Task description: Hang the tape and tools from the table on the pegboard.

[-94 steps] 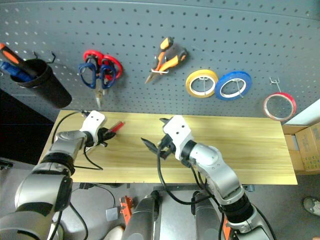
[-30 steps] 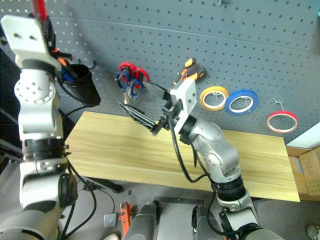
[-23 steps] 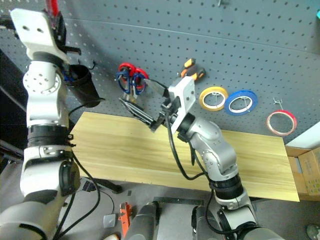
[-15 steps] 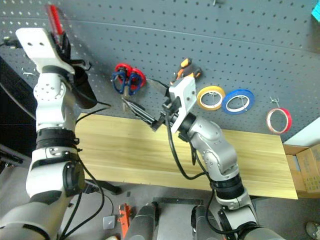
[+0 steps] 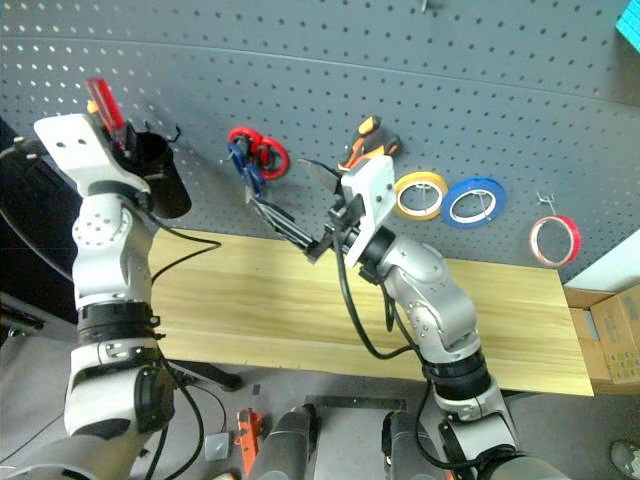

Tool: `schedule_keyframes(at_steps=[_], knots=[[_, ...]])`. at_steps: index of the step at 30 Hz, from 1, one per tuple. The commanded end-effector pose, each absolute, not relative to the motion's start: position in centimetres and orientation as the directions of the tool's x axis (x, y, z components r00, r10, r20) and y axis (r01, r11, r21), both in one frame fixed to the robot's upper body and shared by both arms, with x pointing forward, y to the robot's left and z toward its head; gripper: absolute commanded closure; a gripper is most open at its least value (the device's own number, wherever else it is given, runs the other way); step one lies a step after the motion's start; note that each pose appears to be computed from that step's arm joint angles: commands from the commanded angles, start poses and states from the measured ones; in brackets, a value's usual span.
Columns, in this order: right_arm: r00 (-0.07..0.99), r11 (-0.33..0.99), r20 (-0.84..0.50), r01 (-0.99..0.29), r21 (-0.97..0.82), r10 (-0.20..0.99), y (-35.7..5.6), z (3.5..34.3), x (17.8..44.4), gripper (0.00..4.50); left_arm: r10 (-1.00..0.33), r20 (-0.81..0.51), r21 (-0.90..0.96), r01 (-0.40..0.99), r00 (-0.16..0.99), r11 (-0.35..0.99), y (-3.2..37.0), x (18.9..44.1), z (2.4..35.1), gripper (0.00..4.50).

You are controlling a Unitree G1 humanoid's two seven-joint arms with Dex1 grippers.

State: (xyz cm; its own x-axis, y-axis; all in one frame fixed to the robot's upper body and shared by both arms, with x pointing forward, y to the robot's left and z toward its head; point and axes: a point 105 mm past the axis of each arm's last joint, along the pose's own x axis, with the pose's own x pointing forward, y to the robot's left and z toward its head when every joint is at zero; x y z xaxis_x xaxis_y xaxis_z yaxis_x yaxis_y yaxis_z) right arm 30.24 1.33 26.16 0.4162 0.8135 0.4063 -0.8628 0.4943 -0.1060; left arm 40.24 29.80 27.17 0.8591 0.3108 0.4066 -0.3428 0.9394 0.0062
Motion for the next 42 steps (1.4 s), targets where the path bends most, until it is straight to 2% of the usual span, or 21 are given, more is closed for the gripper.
schedule_keyframes(at_steps=[1, 6, 14, 18, 23, 25, 29, 33, 35, 37, 40, 42], knots=[[0.388, 0.491, 0.446, -0.860, -0.139, 0.807, 1.2, 27.5, 29.6, 0.00, 0.299, 0.485, -0.011, -0.336, 0.822, 0.942, 29.7, 39.1, 29.8, 1.66], [0.389, 0.492, 0.444, -0.859, -0.141, 0.807, 1.2, 27.4, 29.6, 0.00, 0.299, 0.484, -0.014, -0.334, 0.822, 0.942, 29.7, 39.1, 30.1, 0.03], [0.412, 0.520, 0.441, -0.840, -0.155, 0.797, 0.8, 27.3, 30.0, 0.00, 0.317, 0.509, -0.010, -0.362, 0.801, 0.932, 29.6, 38.5, 30.8, 0.03], [0.436, 0.551, 0.444, -0.817, -0.169, 0.783, 0.4, 27.5, 30.4, 0.00, 0.280, 0.533, 0.027, -0.347, 0.798, 0.937, 28.6, 38.2, 31.6, 0.03], [0.465, 0.585, 0.441, -0.790, -0.186, 0.768, -0.2, 27.4, 30.7, 0.00, 0.186, 0.546, 0.069, -0.265, 0.817, 0.962, 26.2, 38.1, 32.4, 0.03], [0.514, 0.634, 0.428, -0.745, -0.207, 0.744, -1.1, 27.1, 31.0, 0.00, 0.095, 0.534, 0.106, -0.178, 0.840, 0.978, 23.5, 38.1, 32.0, 0.03], [0.577, 0.688, 0.391, -0.675, -0.266, 0.717, -2.6, 25.8, 31.0, 0.00, -0.006, 0.467, 0.107, -0.050, 0.884, 0.993, 19.8, 38.0, 30.1, 0.03], [0.677, 0.761, 0.349, -0.596, -0.256, 0.648, -4.7, 23.3, 30.2, 0.00, -0.196, 0.379, 0.075, 0.181, 0.905, 0.981, 13.2, 36.5, 27.0, 0.03], [0.715, 0.791, 0.337, -0.554, -0.260, 0.612, -5.4, 22.5, 29.8, 0.00, -0.240, 0.357, 0.054, 0.236, 0.903, 0.970, 11.5, 36.0, 26.2, 0.03], [0.747, 0.815, 0.326, -0.520, -0.255, 0.579, -6.1, 21.8, 29.5, 0.00, -0.255, 0.333, 0.040, 0.257, 0.908, 0.966, 10.9, 35.8, 25.2, 0.03], [0.789, 0.840, 0.295, -0.476, -0.262, 0.539, -7.3, 20.3, 29.1, 0.00, -0.273, 0.247, 0.028, 0.274, 0.930, 0.961, 10.9, 35.4, 22.0, 0.03], [0.826, 0.850, 0.235, -0.448, -0.276, 0.512, -8.4, 18.4, 29.0, 0.00, -0.241, 0.143, -0.012, 0.245, 0.960, 0.969, 12.0, 35.0, 18.5, 0.03]])
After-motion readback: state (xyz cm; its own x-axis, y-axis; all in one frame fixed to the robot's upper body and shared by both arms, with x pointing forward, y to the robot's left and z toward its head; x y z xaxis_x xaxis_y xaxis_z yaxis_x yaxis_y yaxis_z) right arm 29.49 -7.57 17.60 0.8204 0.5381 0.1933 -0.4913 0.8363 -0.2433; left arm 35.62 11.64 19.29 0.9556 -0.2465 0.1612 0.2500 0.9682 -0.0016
